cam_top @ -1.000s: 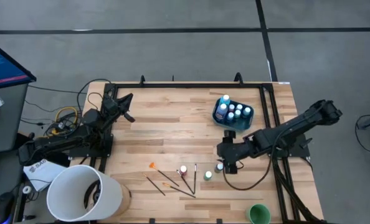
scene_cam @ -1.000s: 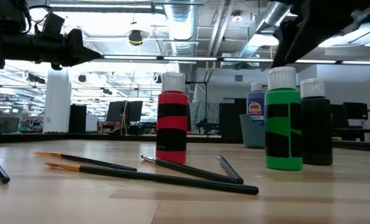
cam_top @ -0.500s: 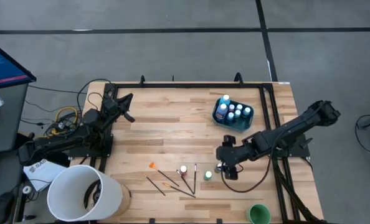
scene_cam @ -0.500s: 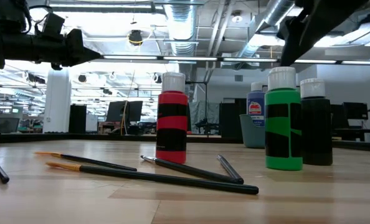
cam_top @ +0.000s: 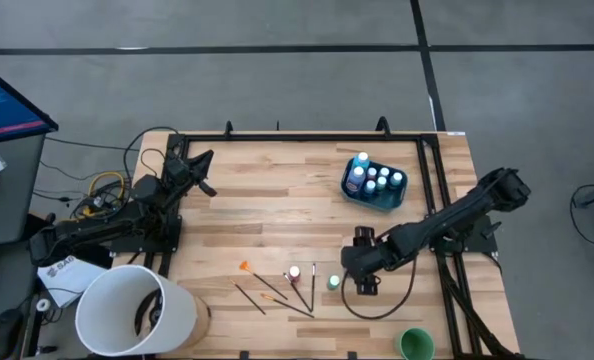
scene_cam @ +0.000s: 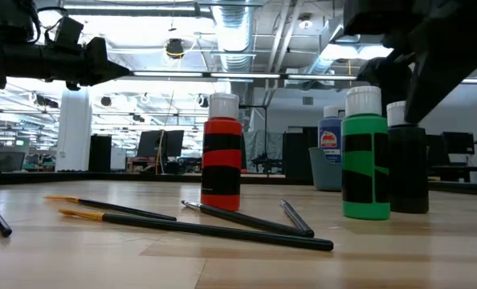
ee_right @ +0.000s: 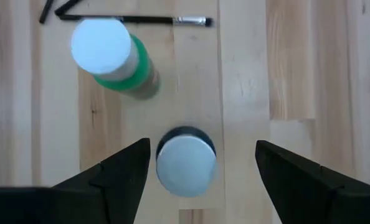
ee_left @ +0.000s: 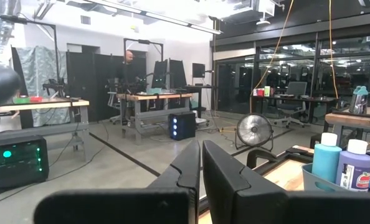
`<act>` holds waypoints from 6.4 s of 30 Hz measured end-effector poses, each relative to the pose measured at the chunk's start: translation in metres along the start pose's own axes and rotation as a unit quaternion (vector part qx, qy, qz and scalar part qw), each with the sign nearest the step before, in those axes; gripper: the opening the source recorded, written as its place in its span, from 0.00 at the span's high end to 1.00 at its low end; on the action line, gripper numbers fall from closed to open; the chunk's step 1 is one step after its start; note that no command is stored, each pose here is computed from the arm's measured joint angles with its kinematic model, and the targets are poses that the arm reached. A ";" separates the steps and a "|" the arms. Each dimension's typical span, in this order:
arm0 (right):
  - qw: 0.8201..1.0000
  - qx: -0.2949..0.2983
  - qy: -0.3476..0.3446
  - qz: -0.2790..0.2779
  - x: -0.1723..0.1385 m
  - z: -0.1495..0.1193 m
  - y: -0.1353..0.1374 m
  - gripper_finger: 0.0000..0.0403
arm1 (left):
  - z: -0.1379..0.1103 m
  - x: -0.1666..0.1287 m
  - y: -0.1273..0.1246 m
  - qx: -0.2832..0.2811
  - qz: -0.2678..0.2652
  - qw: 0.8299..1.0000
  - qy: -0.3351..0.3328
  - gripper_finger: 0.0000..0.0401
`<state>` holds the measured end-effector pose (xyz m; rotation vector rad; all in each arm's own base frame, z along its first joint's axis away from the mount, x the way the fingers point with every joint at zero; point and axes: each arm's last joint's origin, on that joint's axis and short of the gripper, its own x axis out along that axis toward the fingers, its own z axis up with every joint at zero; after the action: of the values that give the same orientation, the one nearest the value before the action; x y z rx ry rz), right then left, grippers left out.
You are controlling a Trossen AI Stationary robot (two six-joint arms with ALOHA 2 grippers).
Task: Pick & Place Paint Supplies
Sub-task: Put the small black paint bottle into the blue bin, then put the small green paint bottle into the blue bin
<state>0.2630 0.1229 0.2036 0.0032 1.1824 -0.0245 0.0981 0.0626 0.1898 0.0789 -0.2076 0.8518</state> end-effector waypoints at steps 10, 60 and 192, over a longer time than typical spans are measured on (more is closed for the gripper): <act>1.000 0.002 0.008 -0.005 0.001 -0.001 -0.002 0.53 | 0.000 0.000 0.000 0.000 0.000 1.000 0.000 0.98; 0.904 0.339 -0.050 -0.255 -0.094 -0.083 -0.145 0.71 | 0.000 0.000 0.000 0.000 0.000 1.000 0.000 0.98; 0.937 0.271 -0.221 0.014 -0.075 -0.032 -0.135 0.50 | 0.000 0.000 0.000 0.000 0.000 1.000 0.000 0.98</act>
<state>0.2023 -0.0108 0.2627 0.4795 0.6935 -0.3125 0.0981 0.0626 0.1897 0.0789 -0.2072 0.8519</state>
